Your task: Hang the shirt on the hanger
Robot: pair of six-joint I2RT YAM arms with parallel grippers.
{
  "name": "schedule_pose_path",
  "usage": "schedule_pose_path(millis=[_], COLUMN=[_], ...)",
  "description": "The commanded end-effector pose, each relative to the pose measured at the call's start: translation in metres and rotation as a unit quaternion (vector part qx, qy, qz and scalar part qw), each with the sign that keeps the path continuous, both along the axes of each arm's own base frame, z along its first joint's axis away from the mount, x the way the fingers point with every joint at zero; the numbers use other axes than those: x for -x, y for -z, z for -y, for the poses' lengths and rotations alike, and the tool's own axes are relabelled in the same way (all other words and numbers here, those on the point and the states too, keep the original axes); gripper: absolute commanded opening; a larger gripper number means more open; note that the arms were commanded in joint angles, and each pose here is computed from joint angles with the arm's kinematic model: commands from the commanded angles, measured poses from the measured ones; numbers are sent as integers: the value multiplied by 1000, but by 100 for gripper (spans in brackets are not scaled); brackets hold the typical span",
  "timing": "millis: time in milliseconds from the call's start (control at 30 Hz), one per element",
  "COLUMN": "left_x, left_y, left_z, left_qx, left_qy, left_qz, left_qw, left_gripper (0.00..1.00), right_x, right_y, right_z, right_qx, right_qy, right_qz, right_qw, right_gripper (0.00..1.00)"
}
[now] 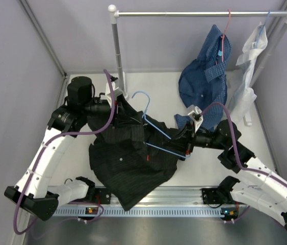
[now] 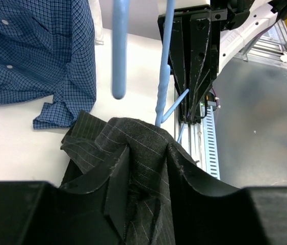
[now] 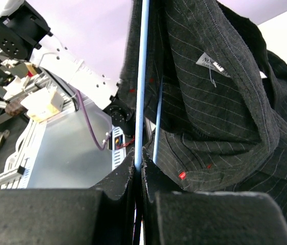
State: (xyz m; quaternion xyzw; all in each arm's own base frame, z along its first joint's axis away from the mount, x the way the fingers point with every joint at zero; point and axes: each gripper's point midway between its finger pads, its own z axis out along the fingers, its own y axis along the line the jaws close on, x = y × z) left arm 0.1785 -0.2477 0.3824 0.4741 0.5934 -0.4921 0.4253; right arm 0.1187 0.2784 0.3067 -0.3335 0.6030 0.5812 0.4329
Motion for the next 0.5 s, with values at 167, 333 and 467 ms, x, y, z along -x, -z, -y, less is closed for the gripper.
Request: schedule_pose_path(millis=[167,333,467], left_x=[7,12,13], left_y=[2,0,-5], left_z=[2,3,3], left_qx=[6,12,14], left_qy=[24,41,37], left_qz=[-4,-14,-4], left_qw=[1000,999,999], left_gripper=[27,0,0], right_x=[8,9,5], right_y=[-63,-70,-72], right_z=[12,11,11], right_qx=[-57,-60,-61], right_qy=[7,4,14], right_qz=[94,97,102], right_qw=[994,993,993], right_gripper=[0,0,0])
